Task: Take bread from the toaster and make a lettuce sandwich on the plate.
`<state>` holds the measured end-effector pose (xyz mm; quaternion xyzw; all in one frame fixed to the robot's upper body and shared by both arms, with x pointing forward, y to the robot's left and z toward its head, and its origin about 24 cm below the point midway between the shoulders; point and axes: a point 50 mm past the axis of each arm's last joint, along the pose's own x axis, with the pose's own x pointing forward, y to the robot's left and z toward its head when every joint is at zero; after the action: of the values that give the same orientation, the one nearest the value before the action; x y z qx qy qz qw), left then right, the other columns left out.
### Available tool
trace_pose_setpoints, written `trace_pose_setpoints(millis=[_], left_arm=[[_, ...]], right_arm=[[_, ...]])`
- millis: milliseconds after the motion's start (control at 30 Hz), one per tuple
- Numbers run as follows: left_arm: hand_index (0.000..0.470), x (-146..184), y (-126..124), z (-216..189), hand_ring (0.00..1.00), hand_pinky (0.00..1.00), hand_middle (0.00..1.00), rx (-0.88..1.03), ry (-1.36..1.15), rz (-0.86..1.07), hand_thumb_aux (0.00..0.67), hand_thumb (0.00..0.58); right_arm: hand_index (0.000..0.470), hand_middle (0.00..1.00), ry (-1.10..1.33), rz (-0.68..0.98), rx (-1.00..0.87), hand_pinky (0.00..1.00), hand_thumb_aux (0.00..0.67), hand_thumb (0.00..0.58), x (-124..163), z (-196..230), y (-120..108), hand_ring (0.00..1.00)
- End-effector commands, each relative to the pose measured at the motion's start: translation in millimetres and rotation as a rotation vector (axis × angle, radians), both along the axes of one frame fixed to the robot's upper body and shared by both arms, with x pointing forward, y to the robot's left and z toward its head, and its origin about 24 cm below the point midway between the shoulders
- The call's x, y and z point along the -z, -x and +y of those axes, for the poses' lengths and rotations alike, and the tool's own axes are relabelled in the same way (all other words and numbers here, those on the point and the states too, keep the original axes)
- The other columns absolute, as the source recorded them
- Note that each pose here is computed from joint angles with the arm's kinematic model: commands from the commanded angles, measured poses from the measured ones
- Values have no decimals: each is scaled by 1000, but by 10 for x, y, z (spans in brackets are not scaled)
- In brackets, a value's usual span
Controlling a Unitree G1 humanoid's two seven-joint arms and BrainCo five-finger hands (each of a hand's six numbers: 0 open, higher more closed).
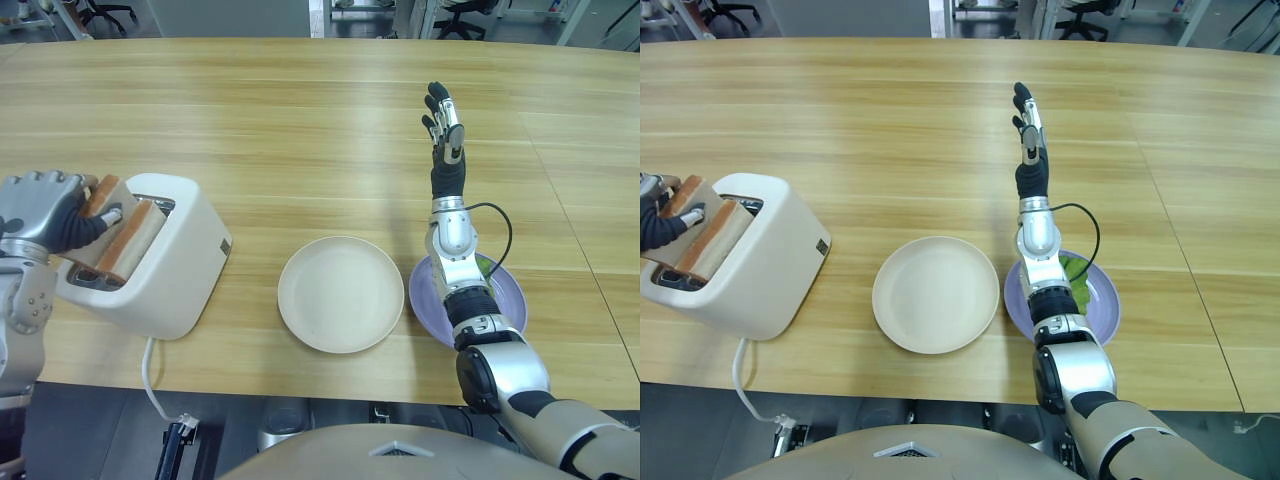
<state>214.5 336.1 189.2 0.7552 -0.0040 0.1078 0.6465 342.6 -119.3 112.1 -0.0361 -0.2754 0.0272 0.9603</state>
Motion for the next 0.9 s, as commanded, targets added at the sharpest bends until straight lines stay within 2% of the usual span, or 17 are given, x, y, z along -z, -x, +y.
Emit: trace_pose_setpoints(millis=[33,500,900], left_arm=[[460,-69,6,-11,1000,1000,1000,3,12,-41,670,580],[460,-391,122,18,1000,1000,1000,9,53,-202,670,580],[460,-587,175,-64,1000,1000,1000,137,284,-401,670,580]], right_arm=[[0,0,-11,10,5,0,0,0,21,-15,2,0],[0,0,-13,2,8,0,0,0,8,-20,1,0],[0,0,-24,-4,19,0,0,0,-11,-44,-6,0]])
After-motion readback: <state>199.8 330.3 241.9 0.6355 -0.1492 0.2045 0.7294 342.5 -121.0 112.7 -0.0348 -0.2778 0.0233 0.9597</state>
